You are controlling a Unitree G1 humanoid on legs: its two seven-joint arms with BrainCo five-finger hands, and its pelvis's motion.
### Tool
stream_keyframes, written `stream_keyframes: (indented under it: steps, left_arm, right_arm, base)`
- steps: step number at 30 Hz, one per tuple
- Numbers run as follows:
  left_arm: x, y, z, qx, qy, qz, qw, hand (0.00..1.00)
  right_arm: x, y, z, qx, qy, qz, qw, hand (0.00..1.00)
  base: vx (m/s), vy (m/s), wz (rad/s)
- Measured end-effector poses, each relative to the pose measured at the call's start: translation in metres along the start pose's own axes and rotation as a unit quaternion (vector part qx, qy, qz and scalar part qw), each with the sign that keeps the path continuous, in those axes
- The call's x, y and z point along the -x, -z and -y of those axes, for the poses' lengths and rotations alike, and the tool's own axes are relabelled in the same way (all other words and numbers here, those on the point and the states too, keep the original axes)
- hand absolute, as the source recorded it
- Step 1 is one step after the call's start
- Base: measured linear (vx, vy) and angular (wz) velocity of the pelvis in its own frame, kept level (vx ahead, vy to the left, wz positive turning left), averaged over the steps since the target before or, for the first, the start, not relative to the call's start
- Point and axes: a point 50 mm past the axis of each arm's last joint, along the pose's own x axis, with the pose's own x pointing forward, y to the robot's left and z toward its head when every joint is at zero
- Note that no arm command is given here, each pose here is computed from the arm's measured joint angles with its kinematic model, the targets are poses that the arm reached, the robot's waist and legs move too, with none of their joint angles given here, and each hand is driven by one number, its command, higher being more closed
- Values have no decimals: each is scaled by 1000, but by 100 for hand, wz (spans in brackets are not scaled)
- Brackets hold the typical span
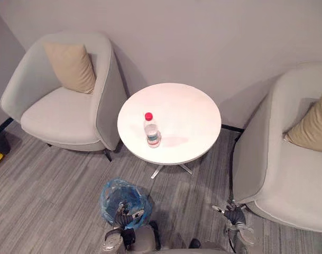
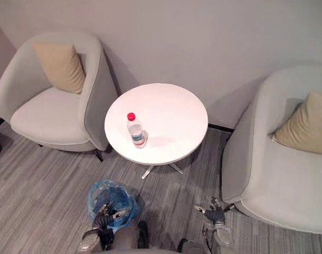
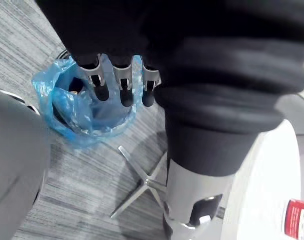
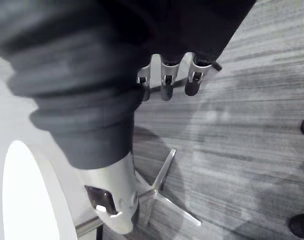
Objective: Gather rubbish on tea table into small bin, then transfer packed bag to large trash can.
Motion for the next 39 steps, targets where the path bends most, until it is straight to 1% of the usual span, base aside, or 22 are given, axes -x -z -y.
stream_keyframes:
  steps: [4,11,13,18,21,25,30,34,39]
  left_arm:
    - [4,8,-3,1,-4,-12,1000,0]
    - [1,2,-13,-11,-12,-4,1000,0]
    - [4,6,-22,-18,-22,-10,1000,0]
    - [7,18,-12,2,-18,-32,999,0]
    - [8,21,-13,2,-19,-37,999,0]
    - [8,21,-13,2,-19,-36,999,0]
    - [8,21,-13,1,-19,-37,999,0]
    - [9,22,-14,-2,-20,-37,999,0]
    - [10,23,-17,-7,-22,-39,999,0]
  right_arm:
    - [-1,-1,1,10,-3,1,1000,0]
    - [1,6,-10,24,-22,-10,999,0]
    - [4,10,-11,22,-21,-16,999,0]
    - [1,8,0,32,-9,-16,999,0]
    - [5,16,2,31,-7,-29,999,0]
    - [5,13,0,30,-10,-20,999,0]
    - [8,-1,-2,29,-17,20,999,0]
    - [12,-36,-13,40,-38,102,993,0]
    - [17,-63,-21,53,-54,171,982,0]
  base:
    - [172,100,23]
    - [214,-42,81]
    - [206,-161,84]
    - [123,-139,30]
    - [27,-60,10]
    - [-35,8,-1]
    - [-18,38,2]
    - [-9,42,-1]
    - [8,27,5]
